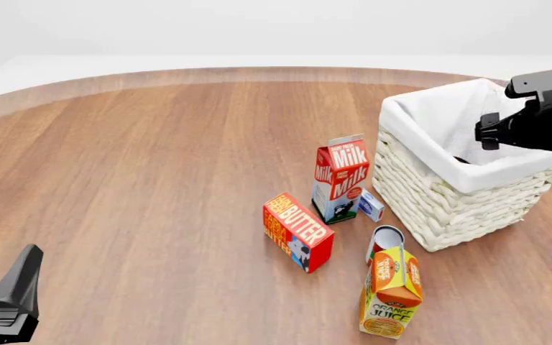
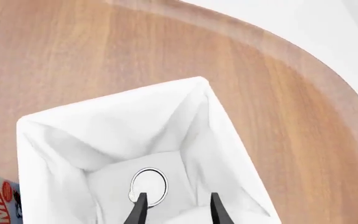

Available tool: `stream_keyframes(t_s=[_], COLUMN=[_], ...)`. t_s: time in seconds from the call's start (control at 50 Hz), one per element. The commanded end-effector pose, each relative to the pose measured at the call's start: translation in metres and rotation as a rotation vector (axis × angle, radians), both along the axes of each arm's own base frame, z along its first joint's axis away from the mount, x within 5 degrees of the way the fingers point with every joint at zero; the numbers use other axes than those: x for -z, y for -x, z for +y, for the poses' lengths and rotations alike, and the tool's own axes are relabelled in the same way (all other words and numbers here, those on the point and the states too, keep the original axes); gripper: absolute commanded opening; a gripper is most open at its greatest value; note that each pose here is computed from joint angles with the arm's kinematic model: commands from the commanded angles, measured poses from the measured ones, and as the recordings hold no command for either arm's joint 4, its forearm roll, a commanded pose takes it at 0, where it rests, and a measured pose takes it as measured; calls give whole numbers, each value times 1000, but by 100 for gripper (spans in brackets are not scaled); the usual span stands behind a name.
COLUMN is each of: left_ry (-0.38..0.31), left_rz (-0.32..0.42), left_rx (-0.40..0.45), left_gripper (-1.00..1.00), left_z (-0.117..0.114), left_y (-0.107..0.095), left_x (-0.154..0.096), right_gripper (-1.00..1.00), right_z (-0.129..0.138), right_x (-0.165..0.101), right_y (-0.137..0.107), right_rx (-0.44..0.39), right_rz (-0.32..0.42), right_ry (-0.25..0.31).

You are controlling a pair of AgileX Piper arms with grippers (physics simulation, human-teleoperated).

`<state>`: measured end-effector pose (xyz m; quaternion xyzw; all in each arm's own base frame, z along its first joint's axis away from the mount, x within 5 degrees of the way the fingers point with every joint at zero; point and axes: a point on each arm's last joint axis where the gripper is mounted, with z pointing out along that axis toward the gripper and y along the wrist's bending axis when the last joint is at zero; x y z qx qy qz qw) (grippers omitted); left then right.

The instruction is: Pick up the alphabet soup, and put it in the basket.

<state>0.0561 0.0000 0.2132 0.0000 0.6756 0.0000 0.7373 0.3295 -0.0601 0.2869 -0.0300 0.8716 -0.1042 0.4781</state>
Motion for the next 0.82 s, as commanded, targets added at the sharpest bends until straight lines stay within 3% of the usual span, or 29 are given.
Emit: stream_keyframes(t_s=[0.02, 0.54, 0.82], left_ry=[0, 0, 0], left_rz=[0, 0, 0], left_rx=[0, 0, 0], left_gripper=[100, 100, 100], left_z=[0, 0, 0], left_y=[0, 0, 0], left_x=[0, 0, 0], right_gripper=[100, 100, 100], right_z=[0, -4, 9], right_x=[-4, -4, -7], right_y=[22, 61, 87], right_rx=[23, 63, 41], right_rz=[-55, -156, -225], right_ry=[-7, 10, 15])
